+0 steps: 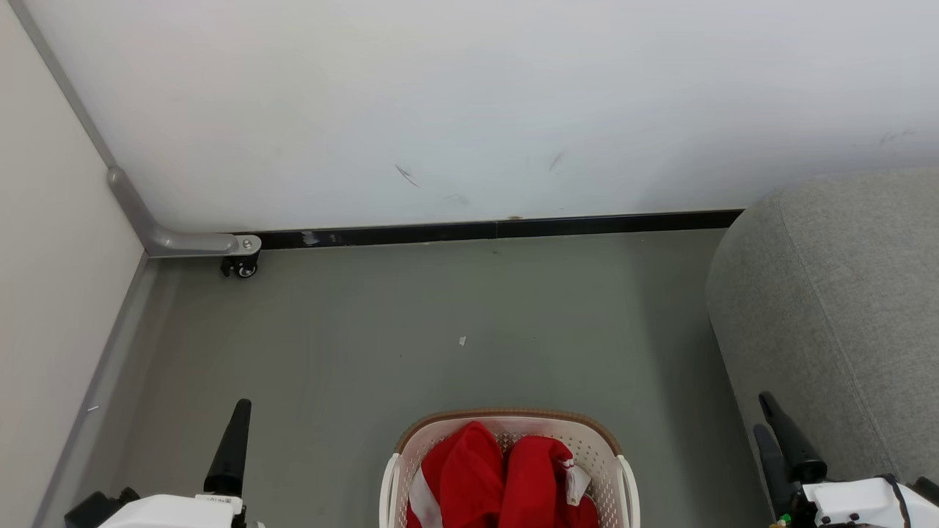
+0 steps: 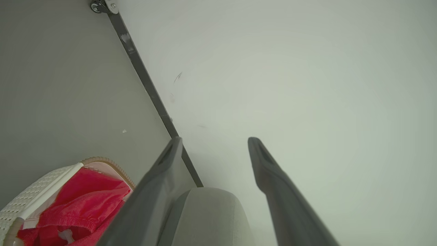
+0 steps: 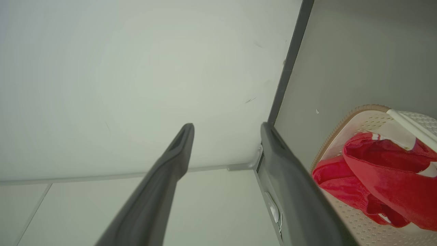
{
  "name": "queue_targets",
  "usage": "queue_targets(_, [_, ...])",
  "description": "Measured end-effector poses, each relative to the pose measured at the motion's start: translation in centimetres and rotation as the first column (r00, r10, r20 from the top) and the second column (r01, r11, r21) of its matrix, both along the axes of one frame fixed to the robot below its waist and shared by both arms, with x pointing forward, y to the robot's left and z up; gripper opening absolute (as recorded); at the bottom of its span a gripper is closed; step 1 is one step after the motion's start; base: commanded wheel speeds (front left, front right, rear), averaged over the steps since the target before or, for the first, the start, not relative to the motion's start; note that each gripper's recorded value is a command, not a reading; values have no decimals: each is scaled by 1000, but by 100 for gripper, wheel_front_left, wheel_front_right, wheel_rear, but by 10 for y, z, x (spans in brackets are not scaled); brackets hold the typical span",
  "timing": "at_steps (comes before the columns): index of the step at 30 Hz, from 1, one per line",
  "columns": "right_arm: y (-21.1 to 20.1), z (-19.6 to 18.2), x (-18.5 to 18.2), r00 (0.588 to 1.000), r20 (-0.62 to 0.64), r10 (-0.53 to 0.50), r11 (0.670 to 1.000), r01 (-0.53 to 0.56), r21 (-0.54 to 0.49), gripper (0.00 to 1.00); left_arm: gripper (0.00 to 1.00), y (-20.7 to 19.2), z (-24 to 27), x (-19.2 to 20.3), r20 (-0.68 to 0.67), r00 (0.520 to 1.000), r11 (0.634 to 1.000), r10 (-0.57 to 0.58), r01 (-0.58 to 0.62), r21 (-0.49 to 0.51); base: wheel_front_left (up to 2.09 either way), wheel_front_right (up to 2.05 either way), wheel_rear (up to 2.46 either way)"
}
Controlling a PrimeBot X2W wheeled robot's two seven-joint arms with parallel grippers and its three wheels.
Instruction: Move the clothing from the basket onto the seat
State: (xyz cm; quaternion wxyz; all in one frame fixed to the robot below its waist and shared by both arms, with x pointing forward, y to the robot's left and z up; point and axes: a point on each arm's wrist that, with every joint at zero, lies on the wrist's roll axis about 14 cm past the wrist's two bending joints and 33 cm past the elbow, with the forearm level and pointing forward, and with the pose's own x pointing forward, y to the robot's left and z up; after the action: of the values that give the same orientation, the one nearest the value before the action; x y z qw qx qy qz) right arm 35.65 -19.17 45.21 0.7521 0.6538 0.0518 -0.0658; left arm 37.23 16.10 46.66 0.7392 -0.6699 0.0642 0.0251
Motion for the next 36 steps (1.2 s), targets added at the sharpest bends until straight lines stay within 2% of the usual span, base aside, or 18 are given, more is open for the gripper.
queue_targets(9, [-2,10,6,999,26,27,985,-22,-170,100,100,1,10,4,35,999,990,-4,-1,138,0,0,0])
queue_targets(18, [7,17,9,997,46,67,949,-49,-311,100,100,-7,19,7,61,997,950,-45,24,311,0,0,0])
queue_targets(24, [12,24,11,994,62,95,906,-61,-420,100,100,-12,24,7,74,995,902,-73,35,430,0,0,0])
queue_targets(36, [22,31,11,985,68,156,790,-83,-607,100,100,-19,28,4,76,991,783,-109,39,621,0,0,0])
